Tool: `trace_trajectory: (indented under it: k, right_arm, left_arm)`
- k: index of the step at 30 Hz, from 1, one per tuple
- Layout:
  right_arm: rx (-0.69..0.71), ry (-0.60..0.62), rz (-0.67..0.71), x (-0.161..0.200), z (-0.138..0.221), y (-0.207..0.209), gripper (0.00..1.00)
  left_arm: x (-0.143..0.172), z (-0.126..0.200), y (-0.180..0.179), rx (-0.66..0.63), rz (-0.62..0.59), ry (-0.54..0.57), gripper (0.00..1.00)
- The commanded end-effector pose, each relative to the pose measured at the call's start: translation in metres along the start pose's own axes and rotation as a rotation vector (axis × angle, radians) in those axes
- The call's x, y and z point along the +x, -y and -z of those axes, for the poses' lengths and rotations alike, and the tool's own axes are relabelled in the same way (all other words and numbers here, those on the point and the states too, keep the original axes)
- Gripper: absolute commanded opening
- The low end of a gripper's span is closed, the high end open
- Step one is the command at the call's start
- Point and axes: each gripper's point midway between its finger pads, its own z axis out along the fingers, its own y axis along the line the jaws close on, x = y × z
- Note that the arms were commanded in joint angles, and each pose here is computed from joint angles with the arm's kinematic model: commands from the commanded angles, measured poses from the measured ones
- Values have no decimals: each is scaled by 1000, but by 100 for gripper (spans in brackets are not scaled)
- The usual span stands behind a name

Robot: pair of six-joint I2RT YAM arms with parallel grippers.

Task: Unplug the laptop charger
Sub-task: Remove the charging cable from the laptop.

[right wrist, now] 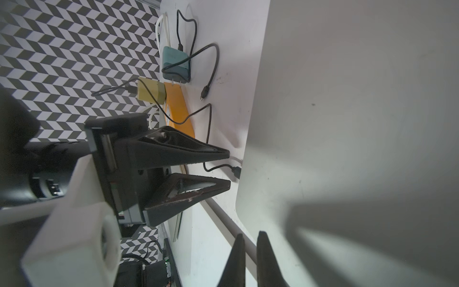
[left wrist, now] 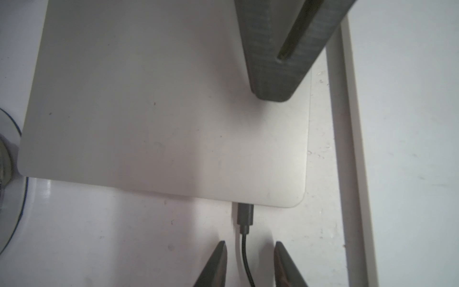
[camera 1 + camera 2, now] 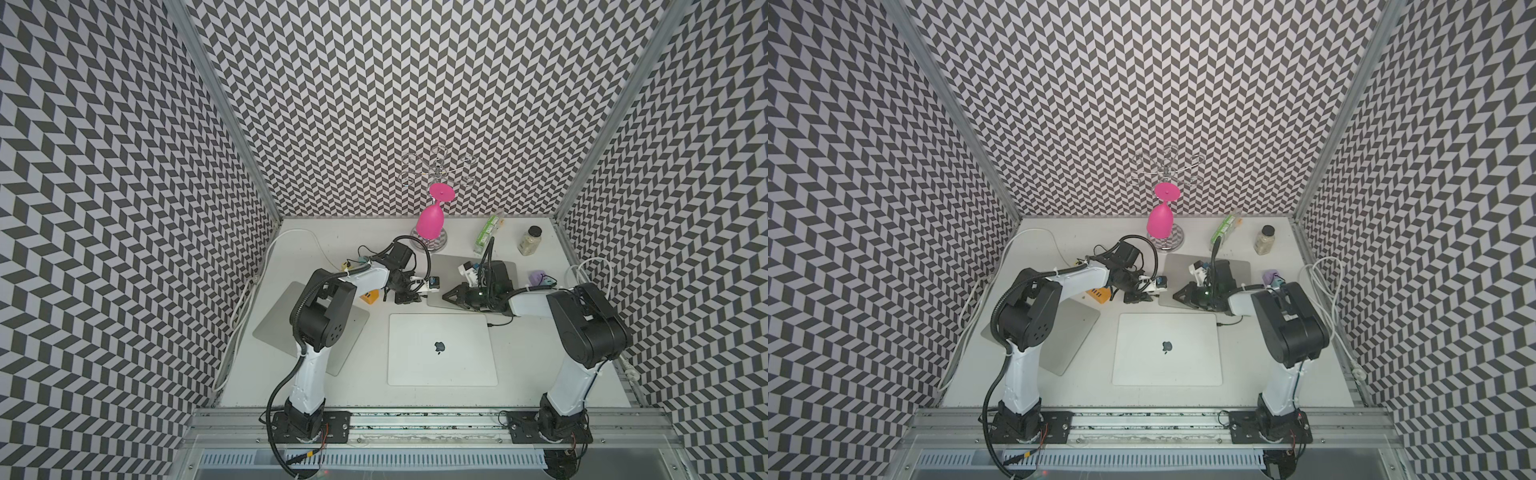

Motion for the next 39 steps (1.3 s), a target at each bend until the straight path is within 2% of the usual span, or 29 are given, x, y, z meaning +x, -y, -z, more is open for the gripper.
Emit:
trace_trajectory:
  k: [1,11,21,27,39]
  right_arm:
    - [-20,6,15,0,-2,2,10]
    - [-3,-8,-10,5,-6,16,9]
    - [5,-18,-16,6,-8,22,9]
    - [10,-23,-19,7,-9,26,9]
    - [15,-31,-18,8,-10,29,9]
  left_arm:
    - [-8,-4,-5,-12,-17,20,33]
    - [-8,-8,-1,13,-29,26,24]
    - [-11,-13,-2,26,-32,37,24]
    - [-11,-15,0,39,-38,37,19]
    - [-14,-22,7,68,-39,22,21]
